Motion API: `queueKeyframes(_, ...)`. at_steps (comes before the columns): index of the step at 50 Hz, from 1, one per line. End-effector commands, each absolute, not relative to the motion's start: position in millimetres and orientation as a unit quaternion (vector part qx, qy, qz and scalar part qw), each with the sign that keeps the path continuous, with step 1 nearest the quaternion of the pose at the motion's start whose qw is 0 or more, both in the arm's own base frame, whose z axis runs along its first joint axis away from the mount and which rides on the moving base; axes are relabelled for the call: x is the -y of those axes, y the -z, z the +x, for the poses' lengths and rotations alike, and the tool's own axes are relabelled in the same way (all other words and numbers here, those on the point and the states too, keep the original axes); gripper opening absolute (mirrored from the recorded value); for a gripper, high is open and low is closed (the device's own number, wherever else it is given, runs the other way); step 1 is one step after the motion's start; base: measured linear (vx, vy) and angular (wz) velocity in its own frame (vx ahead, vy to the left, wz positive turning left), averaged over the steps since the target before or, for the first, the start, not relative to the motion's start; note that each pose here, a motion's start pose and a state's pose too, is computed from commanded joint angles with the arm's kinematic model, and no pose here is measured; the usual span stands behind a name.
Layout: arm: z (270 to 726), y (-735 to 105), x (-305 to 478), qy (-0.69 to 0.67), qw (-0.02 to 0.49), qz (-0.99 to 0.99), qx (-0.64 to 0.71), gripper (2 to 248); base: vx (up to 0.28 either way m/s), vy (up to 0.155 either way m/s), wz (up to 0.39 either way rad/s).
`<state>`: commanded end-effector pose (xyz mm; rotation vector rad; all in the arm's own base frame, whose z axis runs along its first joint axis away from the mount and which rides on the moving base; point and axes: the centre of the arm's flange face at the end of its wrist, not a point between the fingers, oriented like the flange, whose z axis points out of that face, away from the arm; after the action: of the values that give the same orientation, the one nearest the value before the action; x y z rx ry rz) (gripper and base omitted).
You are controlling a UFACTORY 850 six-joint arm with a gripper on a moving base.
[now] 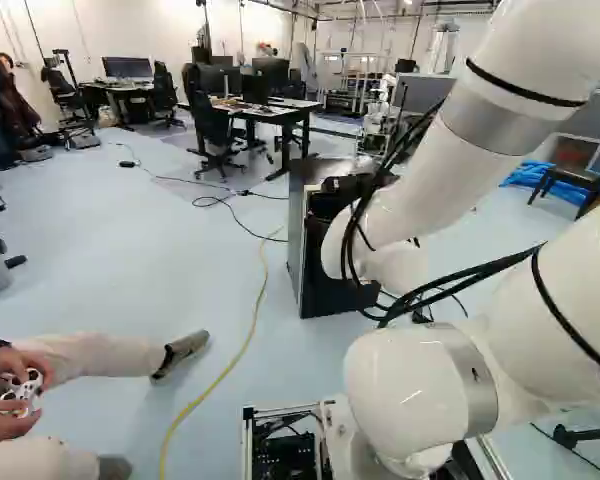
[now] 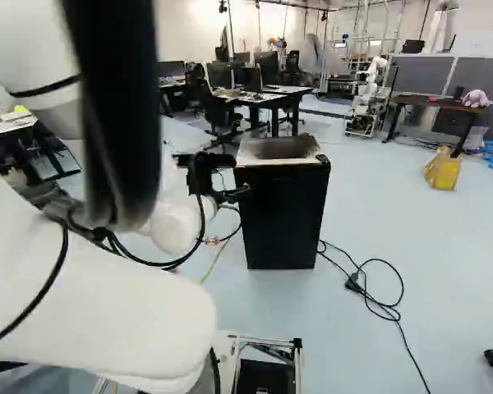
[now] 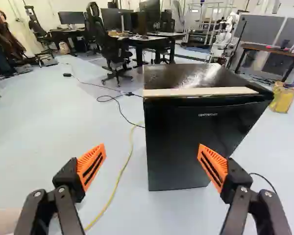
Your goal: Grab a drink from the fridge
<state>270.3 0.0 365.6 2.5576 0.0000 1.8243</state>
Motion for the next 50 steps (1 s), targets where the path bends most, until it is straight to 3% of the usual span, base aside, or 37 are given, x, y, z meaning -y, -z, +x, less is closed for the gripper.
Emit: queueKeyframes(50,270.3,-365.6,0.0,-0.581,0.000,0.814,0.000,247,0.000,0.000,0.000)
